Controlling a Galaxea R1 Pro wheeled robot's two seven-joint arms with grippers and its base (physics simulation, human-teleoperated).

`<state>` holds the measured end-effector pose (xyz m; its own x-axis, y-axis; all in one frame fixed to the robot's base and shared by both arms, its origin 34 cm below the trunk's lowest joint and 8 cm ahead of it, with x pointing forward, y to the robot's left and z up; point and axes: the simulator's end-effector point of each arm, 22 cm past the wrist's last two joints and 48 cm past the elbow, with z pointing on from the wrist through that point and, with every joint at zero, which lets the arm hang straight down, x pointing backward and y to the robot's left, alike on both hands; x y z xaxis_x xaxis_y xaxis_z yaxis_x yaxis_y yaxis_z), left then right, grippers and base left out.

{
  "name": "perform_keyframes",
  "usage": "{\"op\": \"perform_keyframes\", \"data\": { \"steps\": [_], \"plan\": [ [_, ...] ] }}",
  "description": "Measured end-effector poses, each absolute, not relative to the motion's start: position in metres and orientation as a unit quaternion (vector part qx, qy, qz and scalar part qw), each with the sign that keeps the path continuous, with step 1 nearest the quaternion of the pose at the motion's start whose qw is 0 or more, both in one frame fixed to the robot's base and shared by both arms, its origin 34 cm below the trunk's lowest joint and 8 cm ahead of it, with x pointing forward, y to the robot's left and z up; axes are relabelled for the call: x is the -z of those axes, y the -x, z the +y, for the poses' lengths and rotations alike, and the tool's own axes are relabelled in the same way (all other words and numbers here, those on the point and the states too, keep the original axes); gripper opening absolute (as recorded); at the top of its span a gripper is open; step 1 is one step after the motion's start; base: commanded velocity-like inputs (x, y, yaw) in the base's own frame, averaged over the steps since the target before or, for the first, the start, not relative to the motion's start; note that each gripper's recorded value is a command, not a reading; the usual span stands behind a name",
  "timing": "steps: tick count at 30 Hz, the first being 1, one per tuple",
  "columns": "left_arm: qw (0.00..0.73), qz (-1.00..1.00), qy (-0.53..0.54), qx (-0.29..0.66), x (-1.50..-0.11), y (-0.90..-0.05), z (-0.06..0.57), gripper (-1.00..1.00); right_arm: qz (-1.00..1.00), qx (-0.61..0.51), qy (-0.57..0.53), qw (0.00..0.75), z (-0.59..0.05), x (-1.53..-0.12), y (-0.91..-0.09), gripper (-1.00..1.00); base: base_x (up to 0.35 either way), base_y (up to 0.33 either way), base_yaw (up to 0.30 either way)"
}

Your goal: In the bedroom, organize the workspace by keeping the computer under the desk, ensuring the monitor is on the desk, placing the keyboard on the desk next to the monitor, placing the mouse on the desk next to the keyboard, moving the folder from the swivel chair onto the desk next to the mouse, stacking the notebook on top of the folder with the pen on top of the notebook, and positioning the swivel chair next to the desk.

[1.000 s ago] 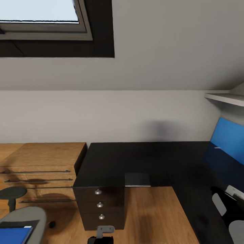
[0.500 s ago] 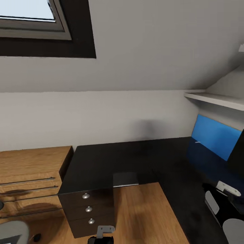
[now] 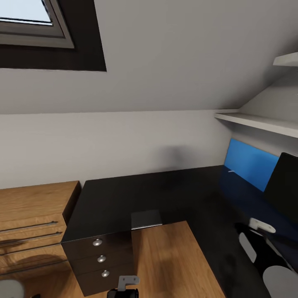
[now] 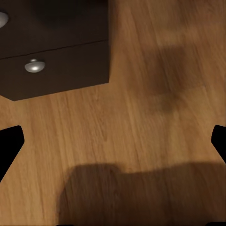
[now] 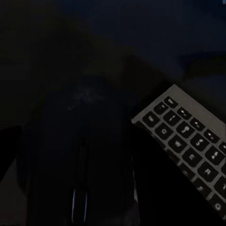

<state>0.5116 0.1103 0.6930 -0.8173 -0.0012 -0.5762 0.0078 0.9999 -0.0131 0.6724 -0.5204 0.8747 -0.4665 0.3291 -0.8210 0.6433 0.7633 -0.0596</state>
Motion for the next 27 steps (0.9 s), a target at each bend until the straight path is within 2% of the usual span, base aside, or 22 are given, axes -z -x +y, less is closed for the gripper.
{"op": "perform_keyframes", "data": {
  "steps": [5,18,27],
  "plan": [
    [0.302,0.953,-0.003,0.009,-0.693,-0.511,0.109,1.00,0.838,0.181,-0.285,0.429,-0.515,-0.875,-0.675,-1.00,0.065,0.000,0.000],
    [0.303,0.953,-0.003,0.013,-0.695,-0.511,0.102,1.00,0.839,0.187,-0.269,0.433,-0.506,-0.863,-0.673,-1.00,0.284,-0.016,0.000],
    [0.326,0.944,-0.012,0.049,-0.712,-0.517,0.064,1.00,0.842,0.211,-0.258,0.425,-0.513,-0.854,-0.674,-1.00,0.042,-0.029,0.000]
  ]
}}
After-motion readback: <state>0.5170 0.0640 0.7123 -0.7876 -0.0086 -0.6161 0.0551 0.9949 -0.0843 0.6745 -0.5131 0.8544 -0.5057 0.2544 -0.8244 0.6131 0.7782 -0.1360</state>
